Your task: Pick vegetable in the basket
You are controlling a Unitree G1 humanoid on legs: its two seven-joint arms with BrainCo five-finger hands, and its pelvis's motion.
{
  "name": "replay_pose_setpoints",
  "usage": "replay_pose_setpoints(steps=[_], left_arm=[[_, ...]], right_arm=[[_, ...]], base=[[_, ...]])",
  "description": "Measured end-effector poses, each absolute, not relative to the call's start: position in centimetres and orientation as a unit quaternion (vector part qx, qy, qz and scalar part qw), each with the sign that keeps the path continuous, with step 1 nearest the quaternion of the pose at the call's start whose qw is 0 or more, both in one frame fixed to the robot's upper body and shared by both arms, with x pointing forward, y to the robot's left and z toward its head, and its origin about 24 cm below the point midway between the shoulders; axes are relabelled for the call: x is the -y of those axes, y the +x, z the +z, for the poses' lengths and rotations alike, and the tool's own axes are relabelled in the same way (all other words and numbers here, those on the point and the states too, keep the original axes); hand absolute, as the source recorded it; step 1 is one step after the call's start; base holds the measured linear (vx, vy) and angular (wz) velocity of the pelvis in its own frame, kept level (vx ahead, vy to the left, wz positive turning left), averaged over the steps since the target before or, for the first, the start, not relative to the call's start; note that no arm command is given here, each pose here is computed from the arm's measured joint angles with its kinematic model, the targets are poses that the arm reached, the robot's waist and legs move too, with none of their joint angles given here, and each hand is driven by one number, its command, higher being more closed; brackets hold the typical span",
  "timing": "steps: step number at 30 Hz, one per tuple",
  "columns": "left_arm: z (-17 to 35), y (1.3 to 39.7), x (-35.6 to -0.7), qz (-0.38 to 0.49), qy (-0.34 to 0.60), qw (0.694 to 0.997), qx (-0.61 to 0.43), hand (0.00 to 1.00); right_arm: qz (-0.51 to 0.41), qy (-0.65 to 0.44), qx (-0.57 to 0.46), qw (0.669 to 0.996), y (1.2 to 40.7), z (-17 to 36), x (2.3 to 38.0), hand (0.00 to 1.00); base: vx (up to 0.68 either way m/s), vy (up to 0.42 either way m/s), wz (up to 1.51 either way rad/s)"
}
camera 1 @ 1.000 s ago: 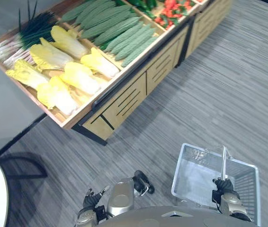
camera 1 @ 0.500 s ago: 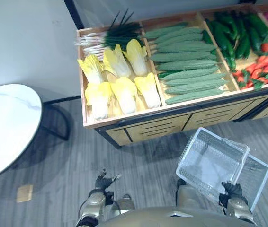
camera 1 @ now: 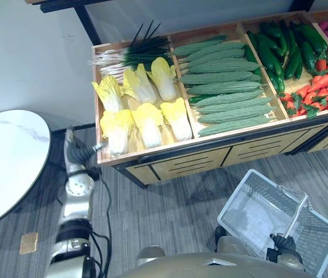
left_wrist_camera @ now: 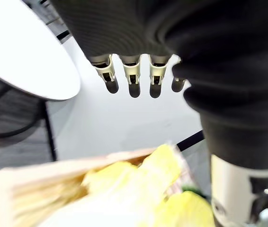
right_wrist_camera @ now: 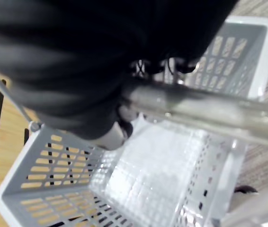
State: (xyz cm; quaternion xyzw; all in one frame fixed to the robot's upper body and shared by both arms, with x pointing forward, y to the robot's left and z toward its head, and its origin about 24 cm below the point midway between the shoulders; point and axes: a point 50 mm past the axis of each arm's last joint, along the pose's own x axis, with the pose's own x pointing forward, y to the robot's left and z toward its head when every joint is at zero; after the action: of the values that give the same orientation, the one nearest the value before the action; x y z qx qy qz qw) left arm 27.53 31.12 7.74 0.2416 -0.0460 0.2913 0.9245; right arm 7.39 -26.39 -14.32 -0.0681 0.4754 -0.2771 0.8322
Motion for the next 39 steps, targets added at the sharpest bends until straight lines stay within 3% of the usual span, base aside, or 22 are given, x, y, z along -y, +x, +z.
replay_pose_setpoints(steps=[11, 23, 34, 35, 39], left_arm=[[11.8, 34.1, -25.2, 0.185, 0.327, 0.921, 0.102, 0.00], [18.4, 38.9, -23.8, 0.203, 0.324, 0.915, 0.129, 0.00], [23.4, 39.7, -24.2, 0.276, 0.289, 0.902, 0.166, 0.00], [23.7, 39.7, -24.3, 0.279, 0.287, 0.900, 0.169, 1.00], [24.1, 39.3, -25.8, 0.317, 0.249, 0.901, 0.160, 1.00]], right_arm=[[-0.266, -0.085, -0.425, 0.861, 10.4, -13.1, 26.4, 1.00], [-0.290, -0.086, -0.336, 0.892, 16.3, -10.4, 26.5, 1.00], [-0.284, -0.084, -0.274, 0.915, 20.1, -8.5, 25.2, 1.00], [-0.284, -0.084, -0.270, 0.916, 20.2, -8.4, 25.2, 1.00], [-0.280, -0.088, -0.265, 0.919, 20.4, -8.2, 25.0, 1.00]], base=[[-0.18, 0.012, -0.16], [-0.01, -0.012, -0.18], [0.02, 0.000, -0.10], [-0.02, -0.009, -0.15], [-0.01, -0.002, -0.06]])
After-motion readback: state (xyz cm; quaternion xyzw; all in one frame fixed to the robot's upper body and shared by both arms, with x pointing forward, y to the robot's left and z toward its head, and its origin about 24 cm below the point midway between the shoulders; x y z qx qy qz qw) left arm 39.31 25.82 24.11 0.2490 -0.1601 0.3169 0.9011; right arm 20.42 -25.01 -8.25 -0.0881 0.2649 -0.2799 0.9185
